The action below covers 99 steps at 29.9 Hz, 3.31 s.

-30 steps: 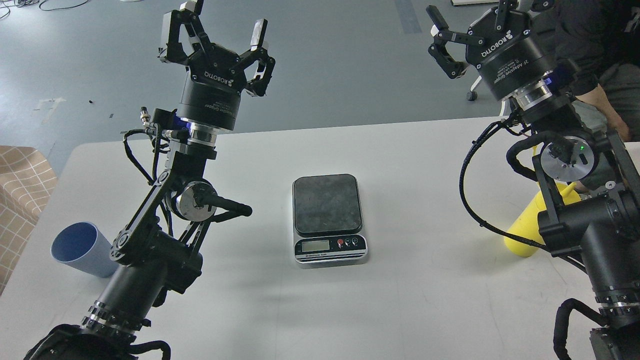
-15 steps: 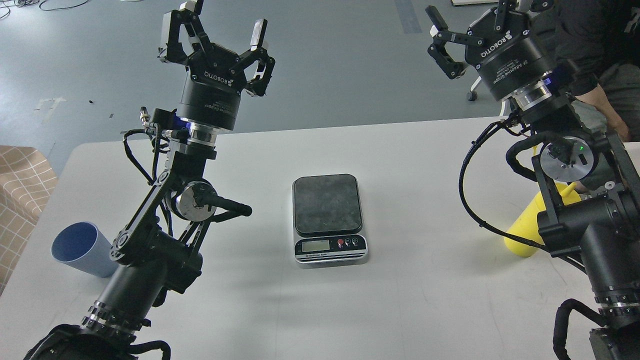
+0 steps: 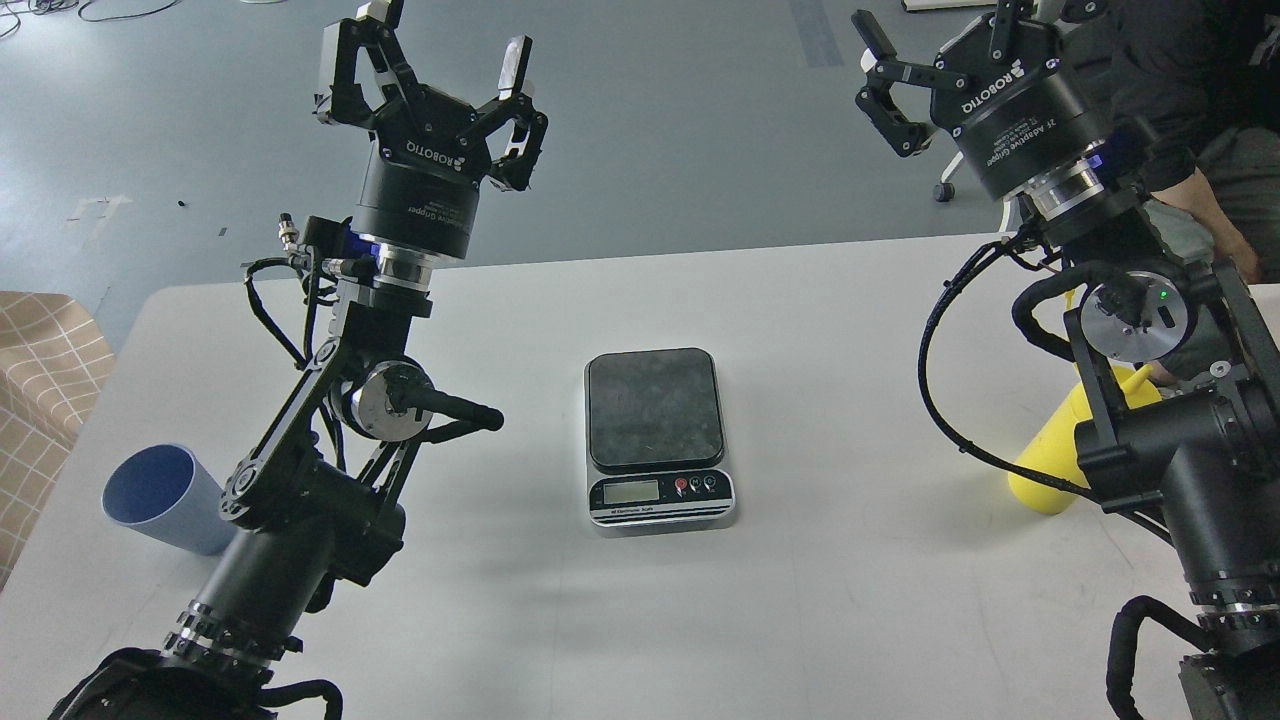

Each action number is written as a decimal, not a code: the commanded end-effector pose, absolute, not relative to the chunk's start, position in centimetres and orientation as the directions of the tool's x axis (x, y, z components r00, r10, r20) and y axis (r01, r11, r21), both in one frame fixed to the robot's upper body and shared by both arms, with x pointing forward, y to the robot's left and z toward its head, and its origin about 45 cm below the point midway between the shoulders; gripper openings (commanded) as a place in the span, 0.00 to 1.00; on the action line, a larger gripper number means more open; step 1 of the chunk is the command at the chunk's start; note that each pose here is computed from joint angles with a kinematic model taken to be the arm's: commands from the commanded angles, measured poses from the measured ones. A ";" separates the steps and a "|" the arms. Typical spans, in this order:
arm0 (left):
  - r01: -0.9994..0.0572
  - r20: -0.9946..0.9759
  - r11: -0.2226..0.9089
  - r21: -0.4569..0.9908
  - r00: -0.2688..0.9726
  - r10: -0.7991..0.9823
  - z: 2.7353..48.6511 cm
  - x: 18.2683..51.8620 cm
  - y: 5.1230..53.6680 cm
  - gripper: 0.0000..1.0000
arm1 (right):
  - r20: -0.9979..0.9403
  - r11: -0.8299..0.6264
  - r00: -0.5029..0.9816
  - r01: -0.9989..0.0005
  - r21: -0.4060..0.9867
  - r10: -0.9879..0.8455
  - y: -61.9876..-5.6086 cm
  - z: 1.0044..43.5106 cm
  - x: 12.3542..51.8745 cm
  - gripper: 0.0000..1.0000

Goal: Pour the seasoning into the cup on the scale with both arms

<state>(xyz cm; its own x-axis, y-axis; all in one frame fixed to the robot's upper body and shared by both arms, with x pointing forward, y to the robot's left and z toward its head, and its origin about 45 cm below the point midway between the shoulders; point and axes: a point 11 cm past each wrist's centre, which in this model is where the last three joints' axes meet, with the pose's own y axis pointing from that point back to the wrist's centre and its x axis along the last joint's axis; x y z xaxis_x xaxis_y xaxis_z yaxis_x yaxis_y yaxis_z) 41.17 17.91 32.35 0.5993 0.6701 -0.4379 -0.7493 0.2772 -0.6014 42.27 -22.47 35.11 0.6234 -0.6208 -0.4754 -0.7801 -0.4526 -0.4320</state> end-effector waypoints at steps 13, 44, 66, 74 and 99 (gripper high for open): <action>-0.750 -0.440 0.277 -0.601 0.600 0.668 32.3 41.1 17.8 0.99 | -0.478 -0.450 0.620 -0.783 -0.430 -0.622 -22.6 34.9 42.2 1.00; -0.649 0.393 0.639 -0.412 0.506 0.768 38.4 40.8 26.1 0.99 | -0.474 -0.444 0.615 -0.787 -0.429 -0.630 -23.1 35.0 42.2 1.00; -0.776 0.821 0.630 -0.035 0.337 0.460 42.1 35.6 38.0 0.99 | -0.483 -0.442 0.607 -0.793 -0.419 -0.631 -23.2 34.4 42.0 1.00; -0.814 0.847 0.574 0.093 0.368 0.384 41.2 34.1 40.9 0.99 | -0.488 -0.435 0.601 -0.798 -0.417 -0.633 -23.4 34.2 42.1 1.00; -0.896 0.919 0.207 0.394 0.384 -0.085 30.0 25.8 52.7 0.99 | -0.487 -0.431 0.595 -0.802 -0.413 -0.639 -23.7 34.1 42.2 1.00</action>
<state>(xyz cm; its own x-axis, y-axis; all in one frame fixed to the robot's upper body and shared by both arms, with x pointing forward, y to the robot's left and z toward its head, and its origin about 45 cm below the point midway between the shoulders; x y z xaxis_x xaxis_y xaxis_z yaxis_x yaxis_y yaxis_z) 26.72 51.61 30.64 0.3526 -0.0740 0.9328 -0.9016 0.2400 0.3598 42.22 -23.79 34.05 0.5924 -0.6406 -0.4885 -0.8039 -0.4302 -0.4107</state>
